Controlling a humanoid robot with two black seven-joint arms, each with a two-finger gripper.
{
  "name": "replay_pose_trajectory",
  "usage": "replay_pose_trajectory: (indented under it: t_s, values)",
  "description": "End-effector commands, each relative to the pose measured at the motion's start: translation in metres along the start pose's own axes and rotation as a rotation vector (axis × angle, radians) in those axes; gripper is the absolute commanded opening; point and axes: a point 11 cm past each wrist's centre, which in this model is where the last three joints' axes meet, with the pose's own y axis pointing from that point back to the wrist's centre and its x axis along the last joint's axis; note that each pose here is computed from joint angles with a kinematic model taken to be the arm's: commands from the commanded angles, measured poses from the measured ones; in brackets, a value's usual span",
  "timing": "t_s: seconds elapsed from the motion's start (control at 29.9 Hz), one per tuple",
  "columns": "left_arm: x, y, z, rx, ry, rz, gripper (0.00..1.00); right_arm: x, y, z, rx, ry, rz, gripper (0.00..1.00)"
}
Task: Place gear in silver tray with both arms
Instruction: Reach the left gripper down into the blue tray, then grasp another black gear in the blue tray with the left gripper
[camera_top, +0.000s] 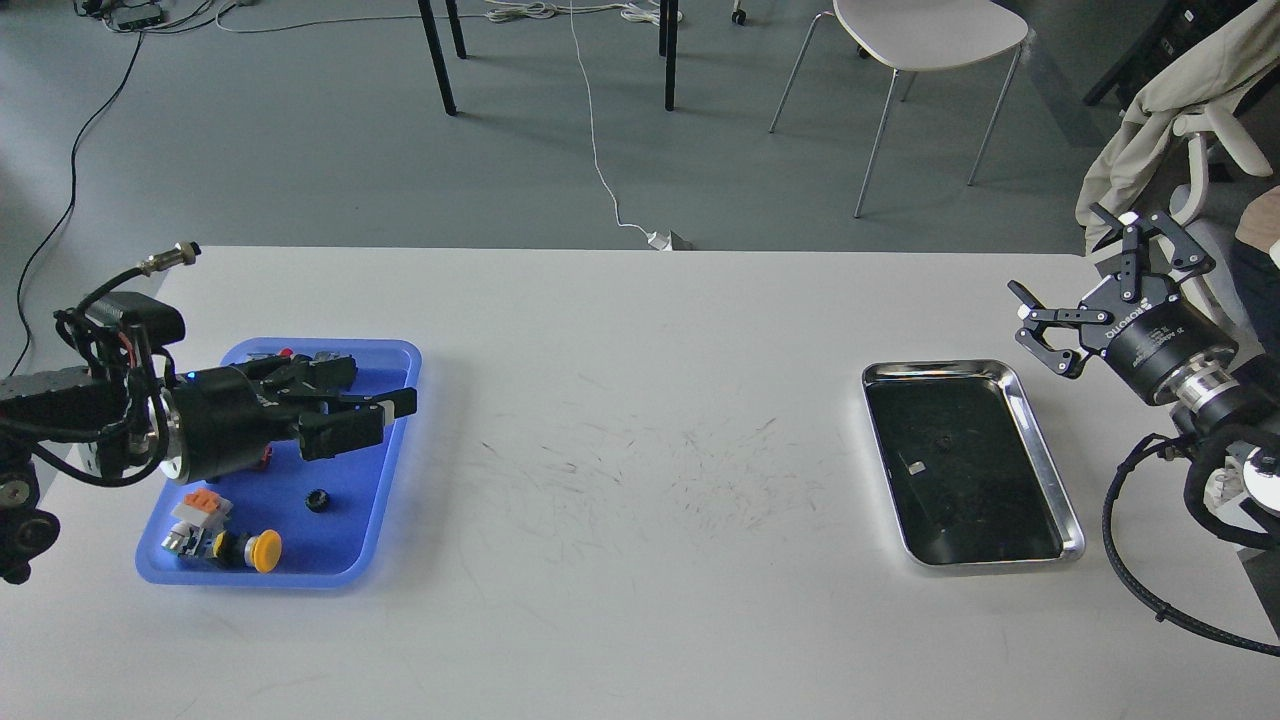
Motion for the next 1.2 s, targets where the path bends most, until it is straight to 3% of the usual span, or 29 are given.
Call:
replay_pose_trajectory:
  t_s: [0.0,0.6,1.17]
  values:
    - [-0.011,0.001,-0.010,0.033,-0.128,-0.044,0.97,0.001,0.002,-0.003,0.001,0.007,0.003,0.99]
    - [-0.068,0.008,-0.059,0.138,-0.204,-0.157,0.90,0.002,0.002,-0.003,-0.008,0.025,0.003,0.99]
    - [-0.089,-0.001,-0.060,0.123,-0.196,-0.188,0.83,0.002,0.002,-0.003,-0.008,0.025,0.003,0.99]
